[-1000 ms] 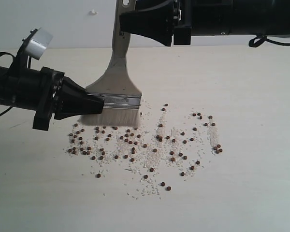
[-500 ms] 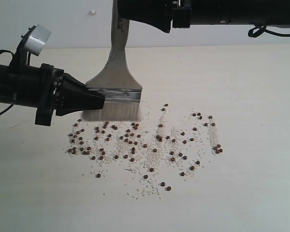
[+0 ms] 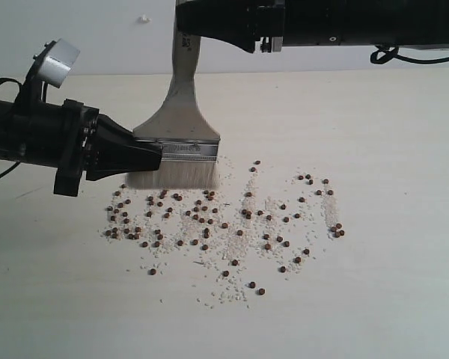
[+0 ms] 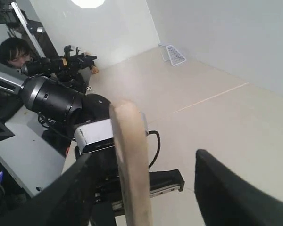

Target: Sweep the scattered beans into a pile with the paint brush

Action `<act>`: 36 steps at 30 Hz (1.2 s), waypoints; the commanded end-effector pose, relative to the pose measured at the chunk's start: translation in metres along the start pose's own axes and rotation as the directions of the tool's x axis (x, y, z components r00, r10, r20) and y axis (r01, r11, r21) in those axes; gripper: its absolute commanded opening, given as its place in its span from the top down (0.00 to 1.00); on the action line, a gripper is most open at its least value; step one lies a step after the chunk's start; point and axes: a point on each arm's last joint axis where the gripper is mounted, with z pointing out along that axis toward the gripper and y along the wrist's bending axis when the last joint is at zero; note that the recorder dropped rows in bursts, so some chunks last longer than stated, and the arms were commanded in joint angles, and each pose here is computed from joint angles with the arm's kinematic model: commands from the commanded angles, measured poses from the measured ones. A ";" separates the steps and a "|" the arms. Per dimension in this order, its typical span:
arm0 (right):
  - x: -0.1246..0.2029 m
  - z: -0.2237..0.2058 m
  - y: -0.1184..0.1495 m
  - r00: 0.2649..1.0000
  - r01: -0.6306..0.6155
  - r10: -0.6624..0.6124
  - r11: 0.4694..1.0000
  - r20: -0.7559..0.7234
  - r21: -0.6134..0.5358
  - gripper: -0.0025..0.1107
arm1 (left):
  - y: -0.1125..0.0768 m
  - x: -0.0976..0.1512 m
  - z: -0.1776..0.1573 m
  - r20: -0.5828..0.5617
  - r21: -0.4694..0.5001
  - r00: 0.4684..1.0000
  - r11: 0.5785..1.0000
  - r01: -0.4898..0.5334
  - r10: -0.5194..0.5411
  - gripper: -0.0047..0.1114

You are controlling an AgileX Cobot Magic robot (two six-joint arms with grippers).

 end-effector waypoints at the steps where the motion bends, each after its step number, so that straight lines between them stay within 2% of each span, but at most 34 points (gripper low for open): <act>1: 0.004 0.017 0.008 0.997 0.070 -0.071 0.997 -0.012 -0.042 0.48 | 0.000 -0.002 -0.001 0.024 0.001 1.000 1.000 0.002 -0.002 0.96; 9: 0.007 0.025 0.010 0.991 0.129 -0.129 0.991 -0.031 -0.023 0.50 | -0.001 -0.002 -0.001 0.020 0.003 1.000 1.000 0.000 0.000 0.96; 19: -0.018 0.028 0.016 0.991 0.131 -0.130 0.987 0.020 -0.089 0.50 | -0.001 -0.002 -0.001 0.018 0.004 1.000 1.000 -0.001 0.001 0.96; 30: -0.001 0.033 0.001 0.998 0.062 -0.063 0.994 -0.006 -0.084 0.50 | -0.001 -0.001 -0.001 0.015 0.006 1.000 1.000 -0.002 0.002 0.96; 36: 0.002 0.034 -0.002 0.997 0.072 -0.073 0.994 -0.009 -0.084 0.52 | -0.001 -0.001 -0.001 0.015 0.006 1.000 1.000 -0.002 0.002 0.96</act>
